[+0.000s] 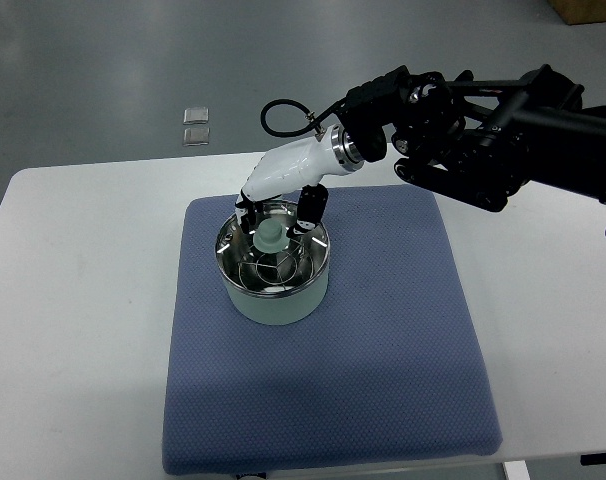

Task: Open lid and place right of pot
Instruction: 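Lower the right hand and grasp the green knob of the glass lid, then lift the glass lid off the pot with the right hand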

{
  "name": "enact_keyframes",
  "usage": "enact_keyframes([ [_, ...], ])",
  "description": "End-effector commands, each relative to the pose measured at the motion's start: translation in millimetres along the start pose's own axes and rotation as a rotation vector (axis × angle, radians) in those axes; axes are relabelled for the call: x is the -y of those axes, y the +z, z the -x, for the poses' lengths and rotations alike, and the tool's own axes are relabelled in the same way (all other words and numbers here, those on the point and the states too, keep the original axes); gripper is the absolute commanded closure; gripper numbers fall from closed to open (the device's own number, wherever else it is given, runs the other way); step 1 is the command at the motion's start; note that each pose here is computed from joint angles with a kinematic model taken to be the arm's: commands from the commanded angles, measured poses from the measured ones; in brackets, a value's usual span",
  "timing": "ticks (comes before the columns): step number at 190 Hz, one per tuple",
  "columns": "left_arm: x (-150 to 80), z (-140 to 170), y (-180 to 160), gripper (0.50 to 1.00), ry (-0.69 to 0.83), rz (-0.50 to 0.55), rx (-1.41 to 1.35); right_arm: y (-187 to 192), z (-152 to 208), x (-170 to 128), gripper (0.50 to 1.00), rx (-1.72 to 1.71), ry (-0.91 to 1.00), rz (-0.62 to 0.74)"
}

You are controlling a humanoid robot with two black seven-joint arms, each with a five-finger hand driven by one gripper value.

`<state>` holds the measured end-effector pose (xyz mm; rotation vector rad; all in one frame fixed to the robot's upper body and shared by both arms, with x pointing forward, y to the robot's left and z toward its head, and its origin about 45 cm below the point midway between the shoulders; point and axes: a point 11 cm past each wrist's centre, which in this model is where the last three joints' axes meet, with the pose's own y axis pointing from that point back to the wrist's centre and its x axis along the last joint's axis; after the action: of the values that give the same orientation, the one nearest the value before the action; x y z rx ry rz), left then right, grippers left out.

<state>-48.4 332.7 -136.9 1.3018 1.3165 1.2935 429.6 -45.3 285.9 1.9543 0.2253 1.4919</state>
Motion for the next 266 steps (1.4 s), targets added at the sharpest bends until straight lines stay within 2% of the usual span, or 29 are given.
enact_keyframes([
  [1, 0.0, 0.0, 0.0, 0.500, 0.000, 0.000, 0.000, 0.3, 3.7, 1.4, 0.957, 0.007, -0.005, 0.001],
  [8, 0.0, 0.0, 0.0, 0.500, 0.000, 0.000, 0.000, 1.5, 6.6, 1.5, 0.993, 0.014, -0.006, 0.004],
  [16, 0.0, 0.0, 0.0, 0.500, 0.000, 0.000, 0.000, 2.1, 9.5, 1.8, 1.000, 0.020, -0.008, 0.003],
  [117, 0.0, -0.1, 0.1, 0.500, 0.001, 0.000, -0.002, 6.9, 5.0, -6.1, 1.000, 0.056, 0.019, 0.004],
  [124, 0.0, -0.1, 0.1, 0.500, 0.001, 0.000, -0.002, 9.5, -6.8, -14.2, 1.000, 0.099, 0.061, 0.000],
  [179, 0.0, -0.1, 0.1, 0.500, 0.001, 0.000, -0.002, 18.3, -22.6, -34.8, 1.000, 0.144, 0.073, 0.010],
  [224, -0.1, 0.5, 1.0, 0.500, 0.000, 0.002, -0.001, 49.3, -7.7, -72.9, 1.000, 0.190, 0.083, 0.079],
  [233, -0.1, 0.5, 1.0, 0.500, 0.000, 0.002, -0.001, 49.3, -7.7, -72.9, 1.000, 0.190, 0.083, 0.079],
  [234, -0.1, 1.0, 1.0, 0.500, -0.002, 0.002, -0.001, 57.4, -2.9, -82.8, 1.000, 0.199, 0.085, 0.103],
  [247, 0.0, 1.5, 1.0, 0.500, -0.003, 0.002, -0.001, 67.0, 4.8, -94.4, 1.000, 0.212, 0.086, 0.132],
  [257, 0.0, 1.5, 1.0, 0.500, -0.003, 0.002, -0.001, 67.0, 4.8, -94.4, 1.000, 0.212, 0.086, 0.132],
  [258, 0.0, 2.1, 1.0, 0.500, -0.005, 0.002, -0.001, 74.6, 18.8, -101.4, 1.000, 0.238, 0.083, 0.151],
  [266, 0.0, 2.6, 1.0, 0.500, -0.006, 0.002, -0.001, 80.2, 29.3, -106.7, 1.000, 0.259, 0.083, 0.167],
])
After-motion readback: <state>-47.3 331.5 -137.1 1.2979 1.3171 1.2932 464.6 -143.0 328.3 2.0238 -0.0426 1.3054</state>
